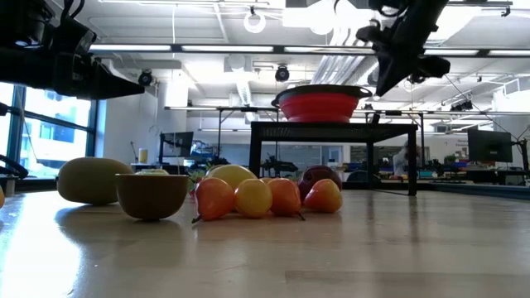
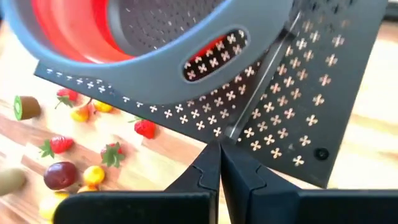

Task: Pick & Place Fruit
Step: Put the knife on the shelf

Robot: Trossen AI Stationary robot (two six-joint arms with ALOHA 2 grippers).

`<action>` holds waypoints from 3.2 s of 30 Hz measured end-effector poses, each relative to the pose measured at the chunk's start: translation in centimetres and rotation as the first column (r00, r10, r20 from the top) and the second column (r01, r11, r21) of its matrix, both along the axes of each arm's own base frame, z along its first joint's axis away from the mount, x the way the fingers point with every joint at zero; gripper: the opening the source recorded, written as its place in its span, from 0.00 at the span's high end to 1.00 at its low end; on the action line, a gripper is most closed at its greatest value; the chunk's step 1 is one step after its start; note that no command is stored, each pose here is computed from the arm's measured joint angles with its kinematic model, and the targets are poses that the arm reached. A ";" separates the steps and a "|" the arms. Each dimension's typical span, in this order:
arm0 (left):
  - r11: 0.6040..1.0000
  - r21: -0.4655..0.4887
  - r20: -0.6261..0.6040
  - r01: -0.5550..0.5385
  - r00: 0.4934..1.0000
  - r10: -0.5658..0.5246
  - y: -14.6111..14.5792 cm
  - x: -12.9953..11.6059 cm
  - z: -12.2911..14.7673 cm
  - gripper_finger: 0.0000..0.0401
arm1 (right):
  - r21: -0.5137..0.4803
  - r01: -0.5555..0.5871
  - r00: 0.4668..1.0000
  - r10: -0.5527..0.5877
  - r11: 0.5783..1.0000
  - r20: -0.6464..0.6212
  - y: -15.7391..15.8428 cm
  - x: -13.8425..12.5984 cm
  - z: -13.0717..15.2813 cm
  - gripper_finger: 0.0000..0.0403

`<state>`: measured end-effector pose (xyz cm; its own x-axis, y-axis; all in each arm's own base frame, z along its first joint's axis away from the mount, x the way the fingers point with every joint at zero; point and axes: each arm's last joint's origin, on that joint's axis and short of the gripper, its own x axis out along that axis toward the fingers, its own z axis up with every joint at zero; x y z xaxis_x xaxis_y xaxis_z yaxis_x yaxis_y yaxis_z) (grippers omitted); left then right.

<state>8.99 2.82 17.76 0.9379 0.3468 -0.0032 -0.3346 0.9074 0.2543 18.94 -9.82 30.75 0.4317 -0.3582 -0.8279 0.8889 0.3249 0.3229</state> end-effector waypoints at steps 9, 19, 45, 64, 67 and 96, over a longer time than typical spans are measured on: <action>1.000 0.000 0.000 0.000 1.000 0.000 0.0 0.0 0.0 1.00 | -0.173 -0.028 0.992 0.049 0.985 0.115 3.3 0.0 1.5 0.99; 1.000 0.000 0.000 0.000 1.000 0.000 0.0 0.0 0.0 1.00 | -0.308 0.035 0.988 0.014 0.951 0.155 6.1 0.6 -3.2 0.99; 1.000 0.000 0.000 0.001 1.000 -0.001 0.0 0.0 0.0 1.00 | -0.538 0.274 0.961 -0.210 0.797 0.179 8.3 1.0 -8.9 0.99; 1.000 0.000 0.001 0.003 1.000 -0.003 0.0 0.0 0.0 1.00 | -0.430 0.305 0.948 -0.228 0.849 0.223 6.3 1.6 -8.7 0.99; 1.000 -0.001 0.001 0.003 1.000 -0.003 0.0 0.0 0.0 1.00 | -0.424 0.296 0.951 -0.221 0.856 0.219 6.1 1.7 -8.7 0.99; 1.000 0.000 0.000 0.000 1.000 0.000 0.0 0.0 0.0 1.00 | -0.401 0.328 0.941 -0.258 0.855 0.220 6.0 1.4 -8.8 0.99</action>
<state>8.99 2.82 17.76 0.9379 0.3469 -0.0032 -0.3347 0.9075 0.2540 20.37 -3.86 21.94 0.3589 -0.7898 -0.4975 0.9154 0.1937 0.3529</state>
